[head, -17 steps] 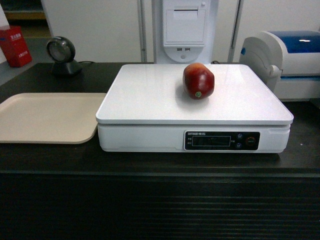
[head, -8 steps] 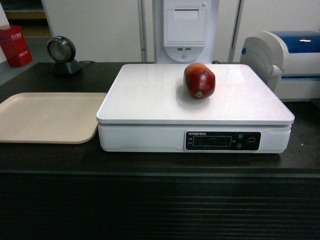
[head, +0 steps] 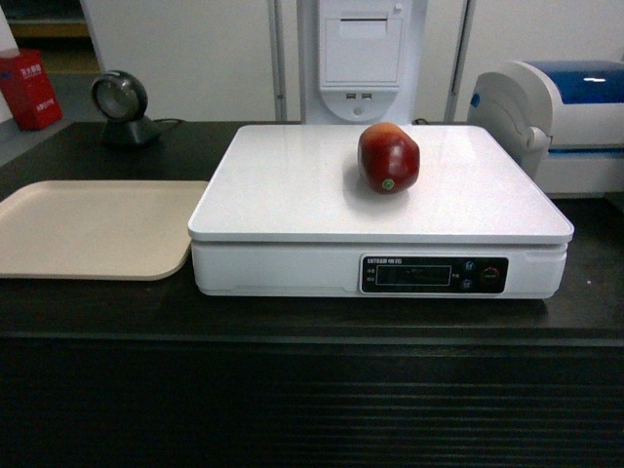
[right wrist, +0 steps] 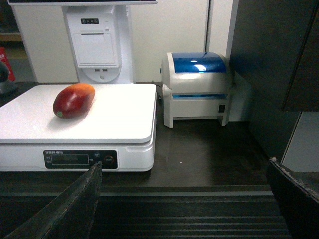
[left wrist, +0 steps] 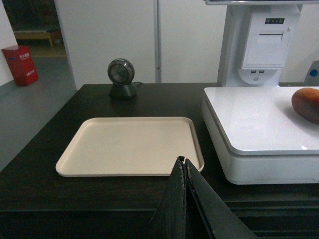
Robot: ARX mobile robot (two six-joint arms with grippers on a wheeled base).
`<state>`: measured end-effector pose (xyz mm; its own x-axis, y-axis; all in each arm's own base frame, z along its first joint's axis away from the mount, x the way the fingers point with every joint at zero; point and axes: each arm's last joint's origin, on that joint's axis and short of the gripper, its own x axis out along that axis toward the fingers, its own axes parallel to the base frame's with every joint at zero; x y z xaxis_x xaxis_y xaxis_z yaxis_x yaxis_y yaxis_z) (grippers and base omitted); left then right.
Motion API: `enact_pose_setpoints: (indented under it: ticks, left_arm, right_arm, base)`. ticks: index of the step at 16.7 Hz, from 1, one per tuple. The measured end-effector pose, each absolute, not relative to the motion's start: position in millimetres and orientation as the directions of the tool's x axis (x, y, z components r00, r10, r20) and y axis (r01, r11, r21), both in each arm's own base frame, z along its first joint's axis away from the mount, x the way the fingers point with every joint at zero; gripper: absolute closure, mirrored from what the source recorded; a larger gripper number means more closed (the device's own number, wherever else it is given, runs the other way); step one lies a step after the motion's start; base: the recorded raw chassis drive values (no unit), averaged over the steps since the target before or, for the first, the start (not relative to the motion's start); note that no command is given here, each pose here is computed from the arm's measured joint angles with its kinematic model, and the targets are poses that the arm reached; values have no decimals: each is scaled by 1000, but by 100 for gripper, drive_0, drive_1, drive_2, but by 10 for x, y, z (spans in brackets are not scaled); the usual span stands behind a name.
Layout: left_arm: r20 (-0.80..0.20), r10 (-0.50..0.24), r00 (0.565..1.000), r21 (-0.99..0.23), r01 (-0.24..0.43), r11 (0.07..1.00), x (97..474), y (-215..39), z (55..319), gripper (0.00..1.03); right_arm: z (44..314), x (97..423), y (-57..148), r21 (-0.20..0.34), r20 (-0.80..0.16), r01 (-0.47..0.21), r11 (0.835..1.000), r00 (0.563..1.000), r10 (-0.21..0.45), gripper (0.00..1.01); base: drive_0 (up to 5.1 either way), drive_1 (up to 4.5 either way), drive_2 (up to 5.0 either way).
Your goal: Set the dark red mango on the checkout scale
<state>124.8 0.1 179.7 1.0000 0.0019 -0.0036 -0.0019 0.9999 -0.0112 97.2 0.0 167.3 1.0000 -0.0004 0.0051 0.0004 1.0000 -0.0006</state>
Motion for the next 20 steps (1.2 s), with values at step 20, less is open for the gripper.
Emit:
enact_pose_setpoints:
  ticks: [20]
  left_arm:
    - [-1, 2, 1000, -11, -2, 1000, 976, 1, 1657, 62]
  right_arm:
    - [1672, 972, 0, -1, 4, 0, 1000, 1000, 0, 3]
  base:
    - [0, 0, 0]
